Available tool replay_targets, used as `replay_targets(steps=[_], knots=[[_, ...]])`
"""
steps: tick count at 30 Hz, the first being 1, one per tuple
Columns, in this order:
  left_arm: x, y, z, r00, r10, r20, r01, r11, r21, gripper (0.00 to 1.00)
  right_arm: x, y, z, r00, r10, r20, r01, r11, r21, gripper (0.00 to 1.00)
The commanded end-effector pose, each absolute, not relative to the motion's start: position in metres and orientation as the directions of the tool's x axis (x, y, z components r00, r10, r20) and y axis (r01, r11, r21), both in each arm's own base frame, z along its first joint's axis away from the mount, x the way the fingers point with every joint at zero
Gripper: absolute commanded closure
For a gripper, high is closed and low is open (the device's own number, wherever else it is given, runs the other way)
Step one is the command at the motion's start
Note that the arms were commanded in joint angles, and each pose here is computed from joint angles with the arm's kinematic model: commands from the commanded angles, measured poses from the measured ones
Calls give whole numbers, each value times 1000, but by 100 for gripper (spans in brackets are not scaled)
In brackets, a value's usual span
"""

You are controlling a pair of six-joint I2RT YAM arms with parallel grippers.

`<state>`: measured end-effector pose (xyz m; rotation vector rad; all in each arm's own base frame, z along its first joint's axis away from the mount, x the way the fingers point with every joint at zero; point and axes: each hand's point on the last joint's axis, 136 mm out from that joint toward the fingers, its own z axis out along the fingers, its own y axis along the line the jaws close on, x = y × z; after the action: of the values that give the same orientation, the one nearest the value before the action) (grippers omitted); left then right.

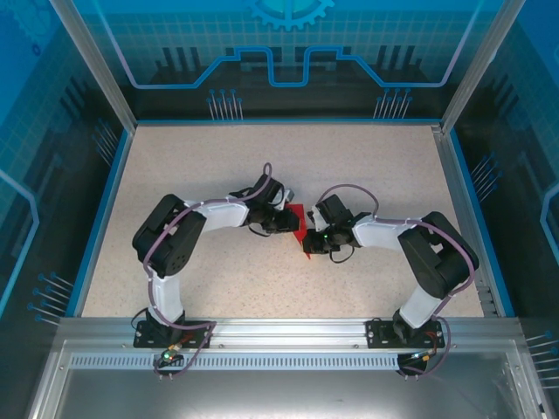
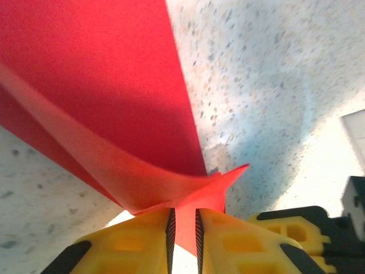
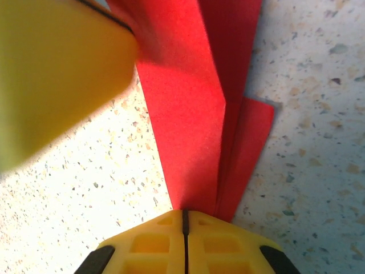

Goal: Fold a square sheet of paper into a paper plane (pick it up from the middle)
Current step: Fold the wing for the fifth time at the center of the table.

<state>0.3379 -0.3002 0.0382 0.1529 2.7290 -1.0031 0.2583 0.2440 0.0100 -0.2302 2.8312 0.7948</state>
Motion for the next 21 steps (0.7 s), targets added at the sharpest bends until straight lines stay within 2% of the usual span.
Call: replay_targets(steps=[1,13,21], knots=[[348,-295,56,-937,43,-346,272,709,-650,78,225,213,-30,-993,-98,-63,-115,908,402,94],[354,-306,49,-939,76,-335,298,667,-683,79,224,214,-28,-994,-92,-60,-109,903,416,95],[365,-301,38,-945,53,-324,262,717,-646,79,224,215,-31,-994,-95,-50,-108,904,415,95]])
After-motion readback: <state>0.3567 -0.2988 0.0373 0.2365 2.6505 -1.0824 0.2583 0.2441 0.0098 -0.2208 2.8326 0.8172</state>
